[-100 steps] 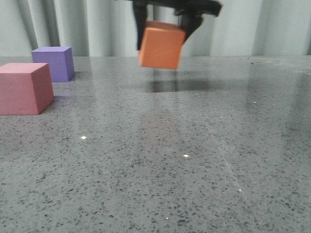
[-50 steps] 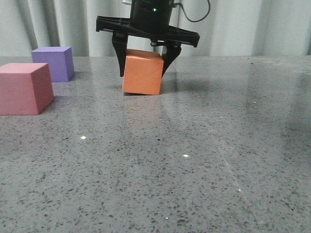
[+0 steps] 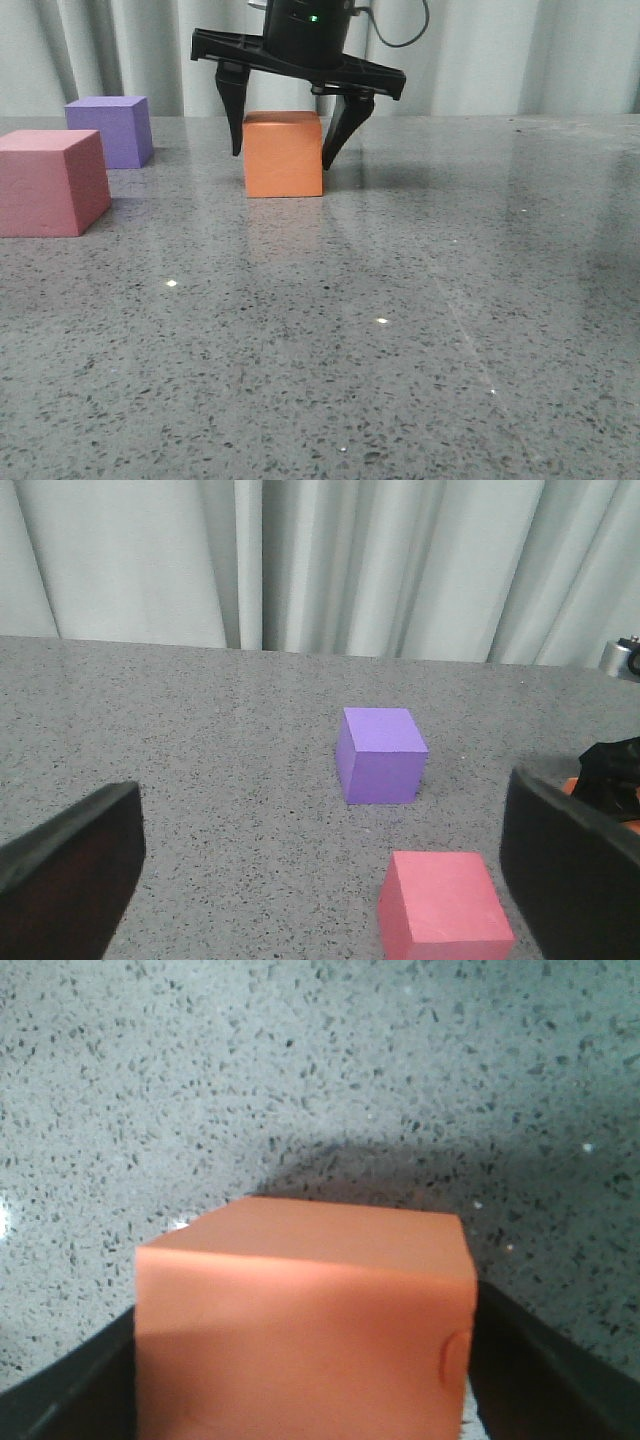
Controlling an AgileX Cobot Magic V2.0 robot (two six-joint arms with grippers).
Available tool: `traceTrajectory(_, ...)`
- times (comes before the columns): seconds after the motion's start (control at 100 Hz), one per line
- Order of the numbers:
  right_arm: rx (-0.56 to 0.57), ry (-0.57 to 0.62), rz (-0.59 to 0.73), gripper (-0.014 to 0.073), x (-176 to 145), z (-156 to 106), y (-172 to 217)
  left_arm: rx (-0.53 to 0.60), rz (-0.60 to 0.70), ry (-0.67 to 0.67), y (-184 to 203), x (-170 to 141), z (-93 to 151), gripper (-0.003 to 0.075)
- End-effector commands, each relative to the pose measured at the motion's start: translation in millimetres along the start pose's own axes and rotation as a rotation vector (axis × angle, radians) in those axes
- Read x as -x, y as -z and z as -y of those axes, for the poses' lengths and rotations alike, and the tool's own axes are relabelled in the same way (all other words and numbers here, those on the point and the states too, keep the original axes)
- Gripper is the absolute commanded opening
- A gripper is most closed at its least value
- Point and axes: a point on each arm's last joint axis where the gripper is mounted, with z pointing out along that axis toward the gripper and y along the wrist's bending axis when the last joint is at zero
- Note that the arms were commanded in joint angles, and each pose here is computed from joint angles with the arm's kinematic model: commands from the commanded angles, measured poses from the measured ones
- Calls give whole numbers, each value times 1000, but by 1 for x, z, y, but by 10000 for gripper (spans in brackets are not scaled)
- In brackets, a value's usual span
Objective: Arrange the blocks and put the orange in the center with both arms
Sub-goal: 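Lower the orange cube onto the table center and open the right gripper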
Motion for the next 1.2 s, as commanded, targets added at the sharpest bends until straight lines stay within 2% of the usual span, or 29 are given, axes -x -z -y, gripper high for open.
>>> traceTrajectory(0.0,27,6,36,589,-2,-2,52,-10,106,18,3,18,2,689)
traceTrajectory(0.44,82,19,138,589,-8,-2,115,-10,106,18,3,18,2,689)
traceTrajectory(0.66,103,135,219,589,-17,-1,157,-10,106,18,3,18,2,689)
traceTrajectory(0.94,12,201,304,589,-44,6,191,-10,106,18,3,18,2,689)
traceTrajectory(1.19,54,217,377,589,-73,26,206,-10,106,18,3,18,2,689)
